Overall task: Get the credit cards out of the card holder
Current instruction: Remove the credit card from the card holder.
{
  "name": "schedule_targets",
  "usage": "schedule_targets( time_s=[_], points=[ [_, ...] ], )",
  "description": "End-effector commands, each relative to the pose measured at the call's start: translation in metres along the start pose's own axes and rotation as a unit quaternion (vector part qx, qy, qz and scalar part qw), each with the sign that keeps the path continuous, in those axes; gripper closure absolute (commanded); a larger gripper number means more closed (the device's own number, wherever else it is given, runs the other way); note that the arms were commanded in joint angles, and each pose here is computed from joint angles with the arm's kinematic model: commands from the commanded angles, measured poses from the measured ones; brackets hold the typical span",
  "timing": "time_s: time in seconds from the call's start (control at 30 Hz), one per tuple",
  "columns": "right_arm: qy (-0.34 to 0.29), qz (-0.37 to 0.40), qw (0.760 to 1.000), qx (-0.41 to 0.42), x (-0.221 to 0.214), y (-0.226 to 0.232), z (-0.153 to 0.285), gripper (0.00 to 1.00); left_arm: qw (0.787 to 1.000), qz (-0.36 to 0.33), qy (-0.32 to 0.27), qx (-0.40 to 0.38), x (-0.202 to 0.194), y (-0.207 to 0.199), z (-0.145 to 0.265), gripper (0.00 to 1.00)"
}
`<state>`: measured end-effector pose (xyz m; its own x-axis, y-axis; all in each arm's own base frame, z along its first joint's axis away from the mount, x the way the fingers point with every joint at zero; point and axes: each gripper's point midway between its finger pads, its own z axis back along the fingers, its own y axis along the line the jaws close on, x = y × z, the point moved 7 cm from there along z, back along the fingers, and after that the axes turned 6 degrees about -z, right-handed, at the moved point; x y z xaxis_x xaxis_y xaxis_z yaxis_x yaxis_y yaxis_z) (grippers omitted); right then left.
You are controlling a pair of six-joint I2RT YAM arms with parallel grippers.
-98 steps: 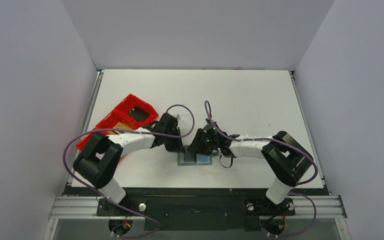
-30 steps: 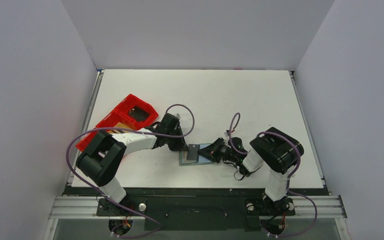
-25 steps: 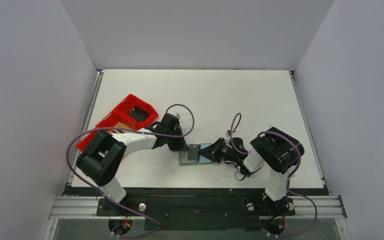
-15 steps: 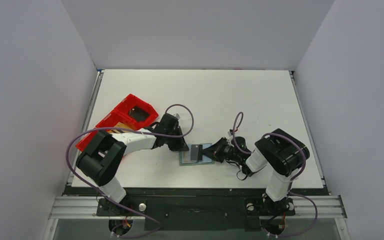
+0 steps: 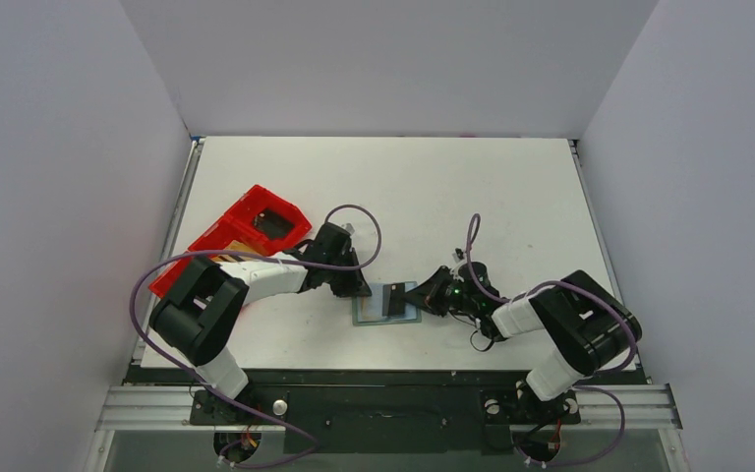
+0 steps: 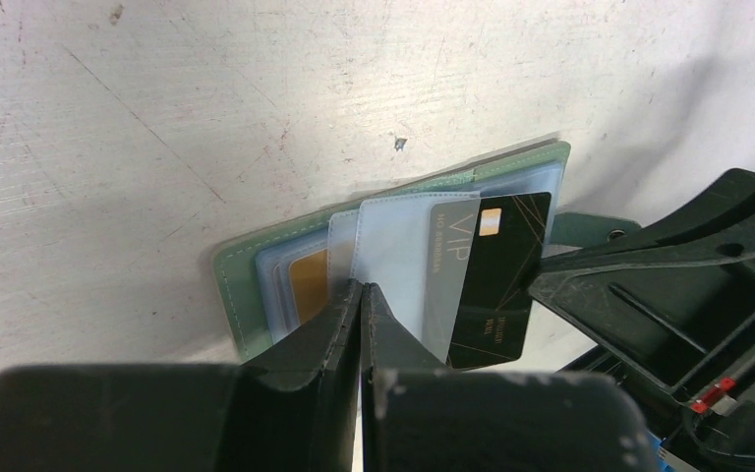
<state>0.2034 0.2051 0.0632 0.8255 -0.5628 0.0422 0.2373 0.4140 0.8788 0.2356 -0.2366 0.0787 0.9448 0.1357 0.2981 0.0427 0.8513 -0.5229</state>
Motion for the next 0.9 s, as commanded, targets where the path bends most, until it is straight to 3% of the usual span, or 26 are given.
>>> schedule_targets(
  time_s=[0.0, 0.43, 0.77, 0.87],
  points=[
    [-0.026, 0.042, 0.999, -0.005, 0.011, 0.013, 0.004, 1.0, 0.995, -0.013, 0.03, 0.092, -0.015, 0.035, -0.005, 1.0],
    [-0.033, 0.061, 0.997, -0.013, 0.018, 0.029, 0.018, 1.0, 0.997, -0.059, -0.012, 0.04, 0.027, -0.017, 0.03, 0.99],
    [-0.033, 0.061, 0.997, 0.022, 0.022, 0.061, 0.027, 1.0, 0.996, -0.061, -0.025, -0.067, 0.041, -0.049, 0.06, 0.63],
    [-0.031, 0.059, 0.997, 0.043, 0.025, 0.076, 0.03, 1.0, 0.992, -0.043, -0.029, -0.112, 0.044, -0.047, 0.069, 0.59]
  ],
)
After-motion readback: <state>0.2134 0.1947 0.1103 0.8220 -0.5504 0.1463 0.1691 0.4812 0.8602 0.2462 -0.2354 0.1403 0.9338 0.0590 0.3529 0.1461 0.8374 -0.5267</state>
